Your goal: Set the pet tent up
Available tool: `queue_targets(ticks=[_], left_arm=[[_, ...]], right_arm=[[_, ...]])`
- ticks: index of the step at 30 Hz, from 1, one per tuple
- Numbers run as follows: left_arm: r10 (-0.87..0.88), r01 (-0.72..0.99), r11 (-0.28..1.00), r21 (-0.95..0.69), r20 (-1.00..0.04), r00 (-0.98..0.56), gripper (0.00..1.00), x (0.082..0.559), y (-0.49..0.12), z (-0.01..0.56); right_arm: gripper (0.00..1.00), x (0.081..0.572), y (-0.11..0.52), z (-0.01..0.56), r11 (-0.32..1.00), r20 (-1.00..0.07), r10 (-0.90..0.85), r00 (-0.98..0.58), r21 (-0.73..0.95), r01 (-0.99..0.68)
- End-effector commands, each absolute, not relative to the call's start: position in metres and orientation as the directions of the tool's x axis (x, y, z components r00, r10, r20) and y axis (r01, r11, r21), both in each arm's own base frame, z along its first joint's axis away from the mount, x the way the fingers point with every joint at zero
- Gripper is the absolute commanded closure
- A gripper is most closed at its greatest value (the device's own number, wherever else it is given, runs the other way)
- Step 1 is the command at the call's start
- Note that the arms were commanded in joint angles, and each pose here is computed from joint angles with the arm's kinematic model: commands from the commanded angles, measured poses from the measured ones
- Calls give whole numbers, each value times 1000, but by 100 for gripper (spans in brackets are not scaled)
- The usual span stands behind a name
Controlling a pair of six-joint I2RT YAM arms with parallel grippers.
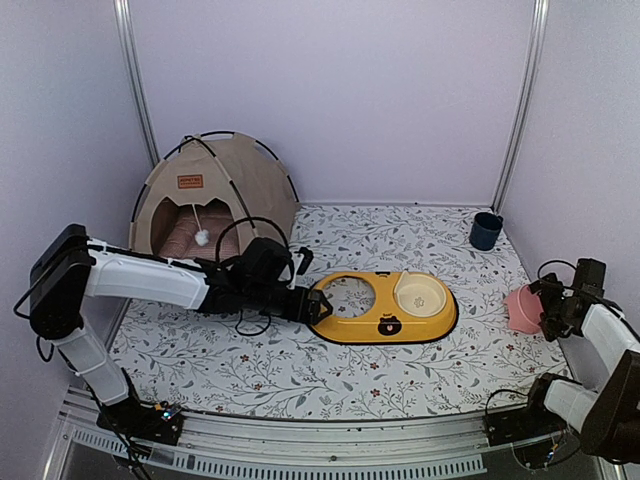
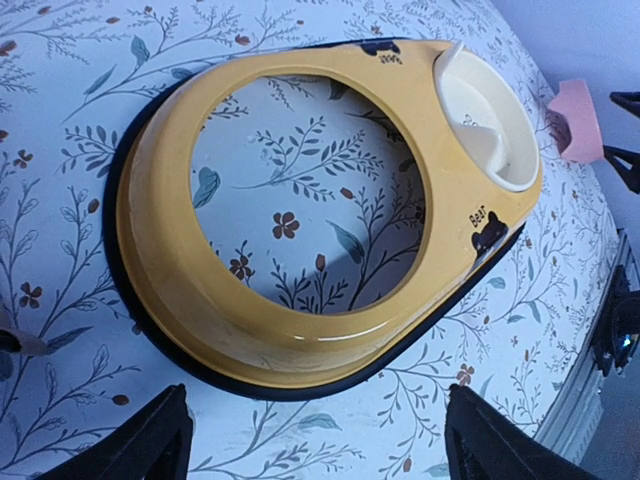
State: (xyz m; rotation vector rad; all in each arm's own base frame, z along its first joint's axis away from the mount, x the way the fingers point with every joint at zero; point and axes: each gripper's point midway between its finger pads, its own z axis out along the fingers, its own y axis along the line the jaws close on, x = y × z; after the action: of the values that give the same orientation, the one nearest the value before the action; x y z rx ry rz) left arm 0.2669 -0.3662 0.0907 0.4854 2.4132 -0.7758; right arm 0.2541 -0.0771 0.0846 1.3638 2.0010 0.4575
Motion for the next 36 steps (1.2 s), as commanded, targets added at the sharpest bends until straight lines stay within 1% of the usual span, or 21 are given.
queue_targets(ticks=[1,4,6,9,15,29,33,36], left_arm=[[150,509,753,-416,-646,-749,12,267,-361,105],[144,510,750,-421,-649,-747,12,266,-359,106],[141,510,750,-422,-651,-746,12,266,-357,106],[134,510,746,-428,-654,-745,12,266,-357,107],[127,513,738,-439,-656,-744,12,267,-358,108],[117,515,729,-451,-660,-742,12,269,-356,106],[111,515,725,-457,-660,-743,12,269,-355,106],[108,514,722,-464,-659,-745,12,269,-356,106]], right_arm=[[1,243,-60,66,320,-208,947,-244,645,694],[1,243,-54,61,273,-159,961,-226,674,687],[1,244,-53,62,258,-145,965,-220,681,686],[1,240,-56,64,248,-150,968,-199,665,704],[1,238,-67,86,272,-214,961,-173,643,716],[1,221,-58,83,256,-178,966,-185,612,748],[1,218,-65,94,271,-222,960,-170,598,754],[1,217,-64,96,270,-218,961,-172,596,756]])
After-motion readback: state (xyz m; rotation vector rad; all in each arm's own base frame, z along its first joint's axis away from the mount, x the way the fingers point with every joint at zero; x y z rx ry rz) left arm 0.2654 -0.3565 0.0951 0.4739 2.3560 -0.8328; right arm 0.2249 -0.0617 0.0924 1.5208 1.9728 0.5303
